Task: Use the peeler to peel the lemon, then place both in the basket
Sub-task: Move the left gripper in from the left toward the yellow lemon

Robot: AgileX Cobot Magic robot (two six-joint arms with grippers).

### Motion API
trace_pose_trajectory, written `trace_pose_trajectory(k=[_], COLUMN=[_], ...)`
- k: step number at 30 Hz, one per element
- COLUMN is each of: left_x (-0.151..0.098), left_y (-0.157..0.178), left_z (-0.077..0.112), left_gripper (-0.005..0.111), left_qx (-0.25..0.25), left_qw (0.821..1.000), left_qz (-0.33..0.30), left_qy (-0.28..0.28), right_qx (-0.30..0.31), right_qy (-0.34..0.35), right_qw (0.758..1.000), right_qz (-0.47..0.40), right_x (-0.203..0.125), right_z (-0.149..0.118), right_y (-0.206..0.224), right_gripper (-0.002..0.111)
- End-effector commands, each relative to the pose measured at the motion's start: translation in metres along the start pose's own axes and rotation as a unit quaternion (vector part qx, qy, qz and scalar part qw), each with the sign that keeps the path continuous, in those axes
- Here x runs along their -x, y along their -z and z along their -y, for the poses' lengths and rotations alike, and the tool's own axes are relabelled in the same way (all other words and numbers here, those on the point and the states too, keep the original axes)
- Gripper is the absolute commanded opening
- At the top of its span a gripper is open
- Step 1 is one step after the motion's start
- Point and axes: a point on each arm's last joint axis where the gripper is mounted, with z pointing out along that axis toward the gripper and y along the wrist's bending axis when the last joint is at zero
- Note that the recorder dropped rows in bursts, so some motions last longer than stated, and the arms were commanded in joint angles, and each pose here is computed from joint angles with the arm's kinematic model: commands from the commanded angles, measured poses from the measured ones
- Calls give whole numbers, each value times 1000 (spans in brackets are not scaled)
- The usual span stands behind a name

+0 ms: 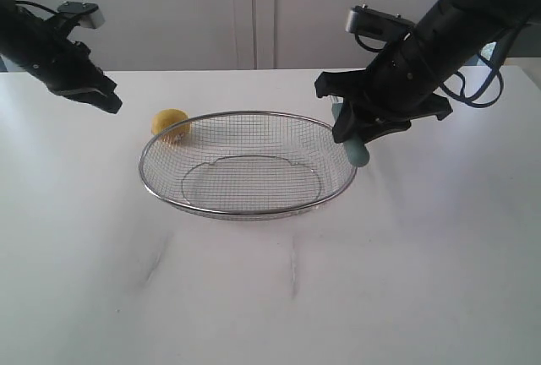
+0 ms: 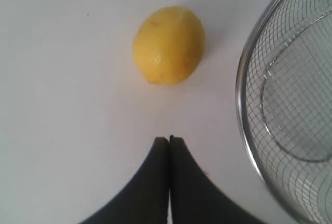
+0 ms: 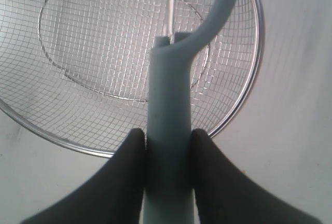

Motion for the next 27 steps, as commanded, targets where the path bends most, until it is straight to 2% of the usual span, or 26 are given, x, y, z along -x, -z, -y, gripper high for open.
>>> trace_pose_trajectory(k=[1,8,13,18,21,27], left_x=[18,38,41,41,42,42], left_y=[-15,-37,-51,-56,-56,-56], left_z=[7,4,1,2,2,2], left_gripper=[0,0,0,1,12,52], left_qx=[-7,-3,-19,-32,-33,-27], left_qw=[999,997,997,995,993,989], left_qz=[16,38,56,68,72,76], left_qy=[-39,-64,-53,-67,-91,-121], right_qx=[1,1,0,0,0,-1], right_qy=[4,4,4,4,4,4], right_qw=[1000,1000,1000,1000,1000,1000], right_qz=[0,-1,3,7,8,9], right_x=[-1,-1,0,1,1,1], right_z=[0,0,1,1,1,1], right_y=[1,1,1,1,1,1], right_gripper=[0,0,0,0,0,0])
